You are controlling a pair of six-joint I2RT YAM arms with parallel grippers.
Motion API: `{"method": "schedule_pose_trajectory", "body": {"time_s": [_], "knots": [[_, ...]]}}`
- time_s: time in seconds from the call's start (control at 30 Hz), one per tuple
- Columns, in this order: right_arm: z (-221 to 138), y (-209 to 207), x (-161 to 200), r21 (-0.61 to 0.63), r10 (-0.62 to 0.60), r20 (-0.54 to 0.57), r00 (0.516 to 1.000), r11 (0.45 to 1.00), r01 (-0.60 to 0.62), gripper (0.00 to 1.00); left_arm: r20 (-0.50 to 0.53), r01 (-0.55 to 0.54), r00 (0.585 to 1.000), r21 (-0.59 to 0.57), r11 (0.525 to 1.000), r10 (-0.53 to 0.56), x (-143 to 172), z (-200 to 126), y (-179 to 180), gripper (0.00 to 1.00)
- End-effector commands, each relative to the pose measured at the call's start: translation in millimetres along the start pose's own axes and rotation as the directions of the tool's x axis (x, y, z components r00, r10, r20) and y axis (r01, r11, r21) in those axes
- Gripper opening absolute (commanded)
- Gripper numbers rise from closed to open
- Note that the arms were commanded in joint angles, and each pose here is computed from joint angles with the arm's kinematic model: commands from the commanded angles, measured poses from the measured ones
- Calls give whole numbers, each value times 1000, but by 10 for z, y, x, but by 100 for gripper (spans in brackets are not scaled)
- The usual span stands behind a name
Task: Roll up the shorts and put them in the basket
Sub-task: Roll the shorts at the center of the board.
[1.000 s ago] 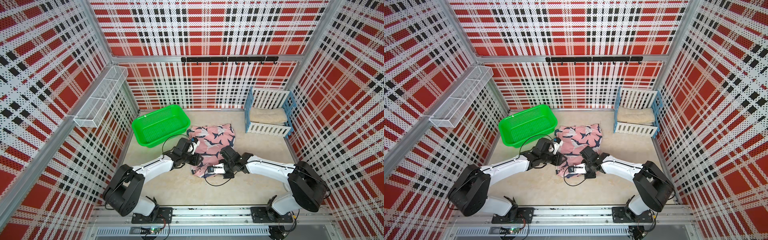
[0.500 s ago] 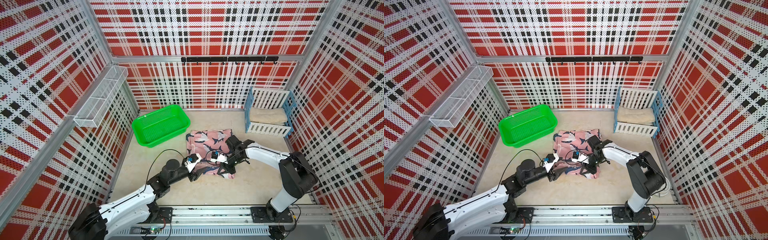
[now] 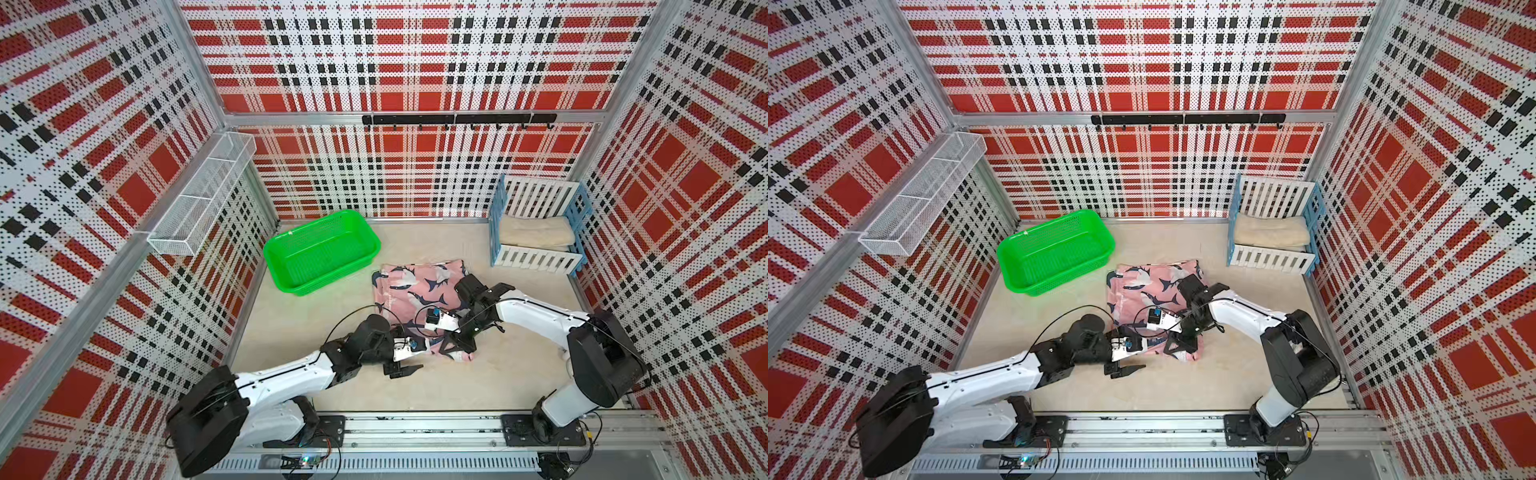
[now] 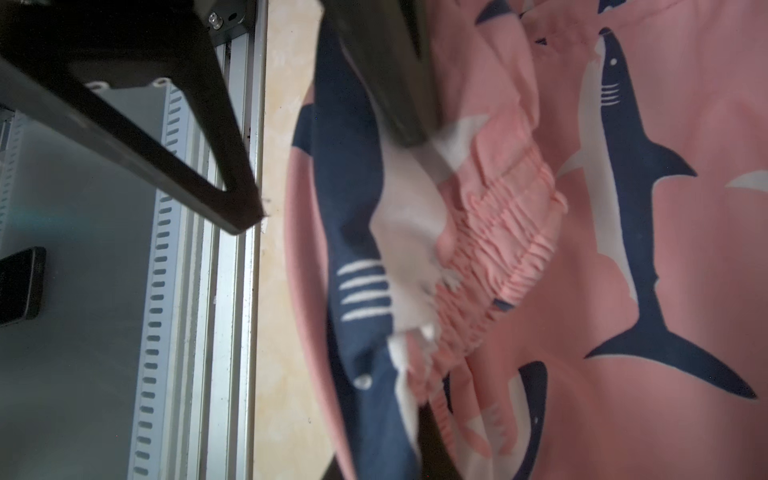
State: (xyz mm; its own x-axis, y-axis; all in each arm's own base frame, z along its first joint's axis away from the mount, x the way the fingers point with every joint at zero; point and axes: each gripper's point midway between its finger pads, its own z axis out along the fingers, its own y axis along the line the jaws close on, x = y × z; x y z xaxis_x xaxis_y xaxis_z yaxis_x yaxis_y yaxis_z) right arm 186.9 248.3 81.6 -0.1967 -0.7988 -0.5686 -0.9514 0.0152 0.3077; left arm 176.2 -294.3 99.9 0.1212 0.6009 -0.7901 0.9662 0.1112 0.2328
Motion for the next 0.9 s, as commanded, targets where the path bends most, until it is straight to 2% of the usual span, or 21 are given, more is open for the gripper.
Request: {"method": "schedule_pose_trajectory", "body": {"time_s": [0.0,0.13,0.2,0.23,0.27,0.3,0.33,0.37,0.4,0.43,0.5,0.57,0.6,0.63,0.77,0.87], "knots": [[-48,61,-21,13,-52,7,999,999,51,0,26,-36,999,18,999,36,-95,55,92,80],[-27,77,-29,-1,-56,4,998,998,56,0,38,-36,999,41,999,34,-123,128,166,81],[-39,59,-51,8,-64,8,998,998,64,0,6,-30,1000,123,992,30,-62,199,94,72],[-42,39,-41,20,-64,0,998,998,64,0,-8,-24,1000,162,987,26,-39,224,57,65],[-42,4,-13,39,-64,-17,998,997,64,0,-28,-16,999,210,978,22,-13,241,11,51],[-43,-56,18,72,-61,-36,998,995,63,0,-32,-2,999,247,969,10,-10,251,-20,29],[-50,-126,46,114,-53,-52,997,992,58,0,-44,13,999,286,958,0,6,253,-49,11],[-65,-169,63,146,-59,-61,996,987,67,0,-55,41,998,318,947,-24,17,258,-61,2],[-88,-227,68,187,-63,-67,996,979,75,0,-71,74,996,336,939,-53,33,269,-57,0],[-126,-304,66,245,-58,-67,996,967,73,8,-91,114,992,349,930,-88,45,287,-51,0],[-206,-395,60,336,-77,-62,995,937,94,29,-127,195,979,362,912,-159,61,337,-48,0],[-329,-487,42,442,-93,-48,995,891,105,45,-141,256,966,402,879,-217,57,362,-117,0],[-413,-539,41,500,-98,-44,994,860,107,52,-140,278,960,435,856,-241,46,364,-185,0],[-510,-597,44,559,-102,-46,994,822,110,65,-142,294,956,462,837,-257,40,370,-247,0],[-930,-776,114,745,-75,-67,995,660,100,71,-173,361,932,533,765,-319,98,424,-420,0],[-1250,-801,93,837,-75,-56,996,540,88,71,-208,465,882,525,713,-422,203,512,-280,0]]}}
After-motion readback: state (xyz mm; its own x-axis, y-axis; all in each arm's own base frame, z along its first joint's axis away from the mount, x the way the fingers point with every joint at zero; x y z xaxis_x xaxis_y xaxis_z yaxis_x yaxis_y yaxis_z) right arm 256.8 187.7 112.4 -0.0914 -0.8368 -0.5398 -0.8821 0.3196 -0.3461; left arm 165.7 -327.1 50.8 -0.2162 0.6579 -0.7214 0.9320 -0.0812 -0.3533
